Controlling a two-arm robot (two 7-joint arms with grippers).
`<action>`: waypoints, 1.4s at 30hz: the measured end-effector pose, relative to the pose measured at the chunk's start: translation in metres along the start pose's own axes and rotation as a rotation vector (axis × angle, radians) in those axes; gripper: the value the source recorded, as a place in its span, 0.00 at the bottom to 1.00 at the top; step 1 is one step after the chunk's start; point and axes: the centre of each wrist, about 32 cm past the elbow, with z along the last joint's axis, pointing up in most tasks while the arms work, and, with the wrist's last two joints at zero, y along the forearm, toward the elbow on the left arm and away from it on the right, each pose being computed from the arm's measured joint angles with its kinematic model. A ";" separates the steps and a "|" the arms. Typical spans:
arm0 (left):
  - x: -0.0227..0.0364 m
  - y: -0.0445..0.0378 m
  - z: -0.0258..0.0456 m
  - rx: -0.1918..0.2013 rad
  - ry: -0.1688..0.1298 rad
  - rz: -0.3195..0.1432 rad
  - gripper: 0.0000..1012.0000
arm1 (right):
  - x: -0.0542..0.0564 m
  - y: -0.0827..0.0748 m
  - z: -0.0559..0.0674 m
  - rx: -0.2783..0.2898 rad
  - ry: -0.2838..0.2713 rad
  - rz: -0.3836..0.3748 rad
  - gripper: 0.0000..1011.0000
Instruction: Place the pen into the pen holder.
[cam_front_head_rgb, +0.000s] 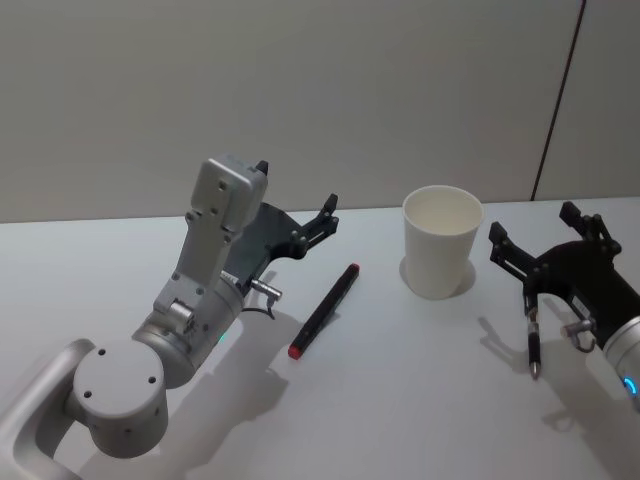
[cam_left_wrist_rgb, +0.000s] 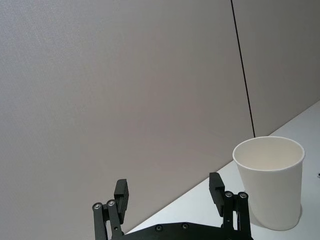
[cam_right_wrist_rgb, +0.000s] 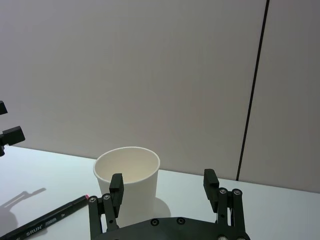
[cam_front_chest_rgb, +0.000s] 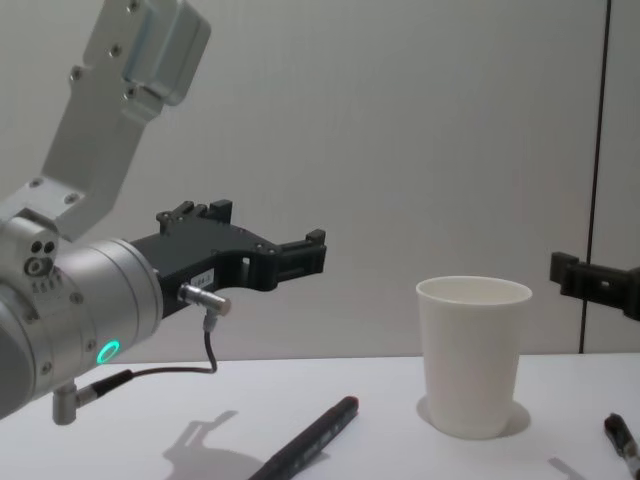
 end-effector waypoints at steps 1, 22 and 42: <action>0.0000 0.0000 0.0000 0.000 0.000 0.000 0.99 | 0.000 -0.001 0.000 -0.002 0.001 -0.002 0.99; 0.0000 0.0000 0.0000 0.000 0.000 0.000 0.99 | -0.001 -0.032 0.010 -0.063 0.037 -0.080 0.99; 0.0000 0.0000 0.0000 0.000 0.000 0.000 0.99 | -0.013 -0.029 0.014 -0.188 0.089 -0.135 0.99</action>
